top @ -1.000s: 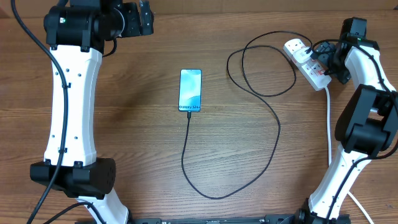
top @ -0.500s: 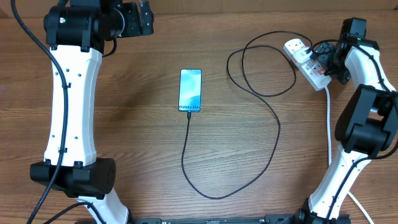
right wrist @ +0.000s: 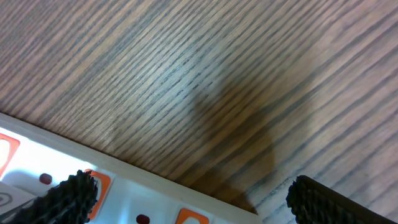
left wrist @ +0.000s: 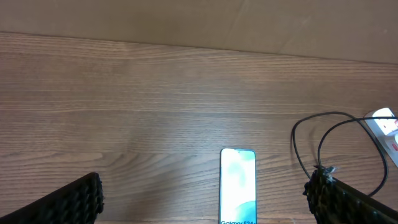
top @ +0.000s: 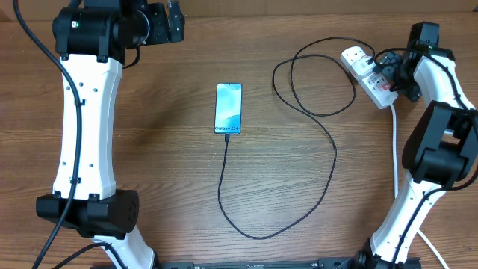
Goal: Plug charger to phone and switch on socket
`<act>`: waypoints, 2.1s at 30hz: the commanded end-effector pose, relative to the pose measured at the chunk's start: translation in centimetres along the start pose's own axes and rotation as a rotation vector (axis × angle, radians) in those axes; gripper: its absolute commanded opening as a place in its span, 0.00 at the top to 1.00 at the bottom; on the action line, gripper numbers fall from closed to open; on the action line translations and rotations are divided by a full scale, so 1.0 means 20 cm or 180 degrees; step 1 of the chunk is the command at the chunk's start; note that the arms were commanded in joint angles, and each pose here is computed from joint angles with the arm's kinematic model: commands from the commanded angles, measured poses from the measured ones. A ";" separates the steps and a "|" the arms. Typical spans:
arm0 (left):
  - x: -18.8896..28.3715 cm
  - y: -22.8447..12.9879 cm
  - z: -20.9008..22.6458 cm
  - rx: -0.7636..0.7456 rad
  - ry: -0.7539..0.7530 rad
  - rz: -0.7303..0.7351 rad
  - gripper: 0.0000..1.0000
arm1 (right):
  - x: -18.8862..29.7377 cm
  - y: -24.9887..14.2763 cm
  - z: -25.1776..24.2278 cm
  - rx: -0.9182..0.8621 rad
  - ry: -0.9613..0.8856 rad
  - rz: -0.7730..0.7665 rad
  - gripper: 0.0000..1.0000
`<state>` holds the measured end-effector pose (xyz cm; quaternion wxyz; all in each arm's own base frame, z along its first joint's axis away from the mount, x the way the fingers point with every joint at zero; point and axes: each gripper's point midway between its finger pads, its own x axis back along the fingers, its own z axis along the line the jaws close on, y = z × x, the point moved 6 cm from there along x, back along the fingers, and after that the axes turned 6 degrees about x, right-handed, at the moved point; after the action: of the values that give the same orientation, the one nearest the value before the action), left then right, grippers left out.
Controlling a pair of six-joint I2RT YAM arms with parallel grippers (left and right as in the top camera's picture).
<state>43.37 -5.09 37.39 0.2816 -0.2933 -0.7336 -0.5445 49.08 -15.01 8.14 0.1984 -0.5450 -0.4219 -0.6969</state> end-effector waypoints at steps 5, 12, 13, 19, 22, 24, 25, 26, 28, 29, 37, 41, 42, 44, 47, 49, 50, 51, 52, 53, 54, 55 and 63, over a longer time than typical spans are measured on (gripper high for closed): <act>0.00 0.00 0.00 0.0040 0.0036 -0.0003 0.00 | -0.04 -0.01 0.03 0.0147 0.0126 0.0052 0.00; 0.00 0.00 0.00 0.0040 0.0037 -0.0003 0.00 | -0.04 -0.03 0.02 0.0155 0.0106 0.0114 0.00; 0.00 0.00 0.00 0.0040 0.0037 -0.0003 0.00 | -0.04 -0.04 0.02 0.0155 0.0099 0.0133 0.00; 0.00 0.00 0.00 0.0040 0.0037 -0.0003 0.00 | -0.04 -0.05 0.03 0.0159 0.0140 0.0180 0.00; 0.00 0.00 0.00 0.0040 0.0037 -0.0003 0.00 | -0.04 -0.05 0.05 0.0155 0.0256 0.0216 0.00; 0.00 0.00 0.00 0.0040 0.0037 -0.0003 0.00 | -0.04 -0.06 0.05 0.0154 0.0285 0.0225 0.00; 0.00 0.00 0.00 0.0040 0.0037 -0.0003 0.00 | -0.04 -0.06 0.05 0.0154 0.0293 0.0226 0.00; 0.00 0.00 0.00 0.0040 0.0037 -0.0003 0.00 | -0.04 -0.06 0.05 0.0155 0.0292 0.0228 0.00; 0.00 0.00 0.00 0.0040 0.0037 -0.0003 0.00 | -0.04 -0.06 0.05 0.0154 0.0289 0.0239 0.00; 0.00 0.00 0.00 0.0040 0.0037 -0.0003 0.00 | -0.04 -0.06 0.05 0.0156 0.0288 0.0242 0.00; 0.00 0.00 0.00 0.0040 0.0036 -0.0003 0.00 | -0.04 -0.08 0.05 0.0165 0.0272 0.0296 0.00; 0.00 0.00 0.00 0.0040 0.0036 -0.0003 0.00 | -0.04 -0.08 0.05 0.0168 0.0272 0.0297 0.00; 0.00 0.00 0.00 0.0040 0.0037 -0.0003 0.00 | -0.04 -0.08 0.05 0.0168 0.0273 0.0297 0.00; 0.00 0.00 0.00 0.0040 0.0037 -0.0003 0.00 | -0.04 -0.08 0.06 0.0170 0.0272 0.0302 0.00; 0.00 0.00 0.00 0.0040 0.0037 -0.0003 0.00 | -0.05 -0.09 0.06 0.0175 0.0266 0.0320 0.00; 0.00 0.00 0.00 0.0040 0.0037 -0.0003 0.00 | -0.07 -0.10 0.06 0.0176 0.0258 0.0346 0.00; 0.00 0.00 0.00 0.0040 0.0037 -0.0003 0.00 | -0.09 -0.11 0.05 0.0176 0.0250 0.0371 0.00; 0.00 0.00 0.00 0.0040 0.0037 -0.0003 0.00 | -0.10 -0.12 0.05 0.0176 0.0250 0.0398 0.00; 0.00 0.00 0.00 0.0040 0.0037 -0.0003 0.00 | -0.11 -0.12 0.05 0.0177 0.0246 0.0417 0.00; 0.00 0.00 0.00 0.0040 0.0036 -0.0003 0.00 | -0.13 -0.14 0.05 0.0180 0.0235 0.0451 0.00; 0.00 0.00 0.00 0.0040 0.0036 -0.0003 0.00 | -0.13 -0.14 0.05 0.0181 0.0229 0.0464 0.00; 0.00 0.00 0.00 0.0040 0.0037 -0.0003 0.00 | -0.13 -0.15 0.05 0.0181 0.0226 0.0473 0.00; 0.00 0.00 0.00 0.0040 0.0037 -0.0003 0.00 | -0.13 -0.15 0.06 0.0262 0.0296 0.0512 0.00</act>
<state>43.37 -5.09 37.39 0.2816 -0.2934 -0.7335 -0.5446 48.95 -14.45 7.74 0.2397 -0.5296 -0.4046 -0.7059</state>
